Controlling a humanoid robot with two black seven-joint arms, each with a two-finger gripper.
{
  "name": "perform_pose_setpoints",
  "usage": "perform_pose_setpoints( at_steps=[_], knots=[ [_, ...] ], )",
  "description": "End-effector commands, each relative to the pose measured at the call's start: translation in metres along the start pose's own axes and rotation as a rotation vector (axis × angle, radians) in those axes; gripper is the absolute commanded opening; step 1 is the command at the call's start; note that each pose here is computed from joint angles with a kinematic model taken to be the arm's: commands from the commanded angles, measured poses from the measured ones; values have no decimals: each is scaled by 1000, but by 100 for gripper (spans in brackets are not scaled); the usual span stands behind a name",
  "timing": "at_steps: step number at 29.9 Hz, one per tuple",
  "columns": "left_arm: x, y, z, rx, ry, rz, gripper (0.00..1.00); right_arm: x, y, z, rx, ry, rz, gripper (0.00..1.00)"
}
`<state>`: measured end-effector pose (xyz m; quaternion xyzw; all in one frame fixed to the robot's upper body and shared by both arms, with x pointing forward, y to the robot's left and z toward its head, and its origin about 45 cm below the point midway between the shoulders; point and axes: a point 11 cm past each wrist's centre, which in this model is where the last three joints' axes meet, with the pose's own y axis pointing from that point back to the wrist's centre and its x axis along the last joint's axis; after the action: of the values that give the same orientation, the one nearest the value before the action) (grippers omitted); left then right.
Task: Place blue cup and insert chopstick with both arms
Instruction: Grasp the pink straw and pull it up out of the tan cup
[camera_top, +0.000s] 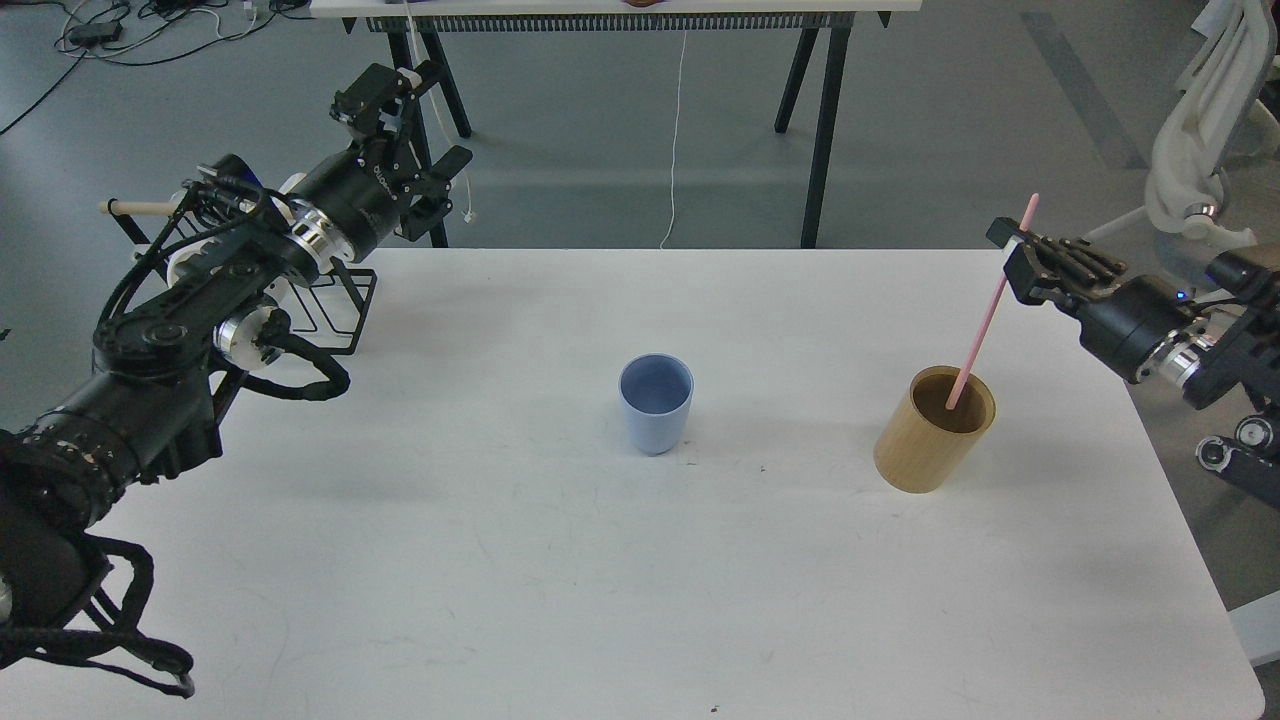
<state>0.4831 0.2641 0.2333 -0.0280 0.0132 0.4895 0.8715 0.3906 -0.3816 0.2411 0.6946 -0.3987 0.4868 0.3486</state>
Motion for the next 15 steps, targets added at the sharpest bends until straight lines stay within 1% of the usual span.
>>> perform_pose_setpoints(
  at_steps=[1,5,6,7,10,15],
  knots=[
    [0,0,-1,3,0,-1,99,44,-2,-13,44,10,88,0],
    [3,3,-4,14,-5,10,99,78,-16,-42,127,-27,216,0],
    [6,6,-7,21,-6,14,99,82,-21,-48,143,-39,236,0],
    [8,11,-13,32,-1,23,99,78,-30,-57,167,-63,248,0],
    [10,19,-23,54,5,35,99,49,-74,-111,290,-158,241,0],
    [18,33,-38,84,16,63,99,3,-126,-162,358,-182,164,0]
  ],
)
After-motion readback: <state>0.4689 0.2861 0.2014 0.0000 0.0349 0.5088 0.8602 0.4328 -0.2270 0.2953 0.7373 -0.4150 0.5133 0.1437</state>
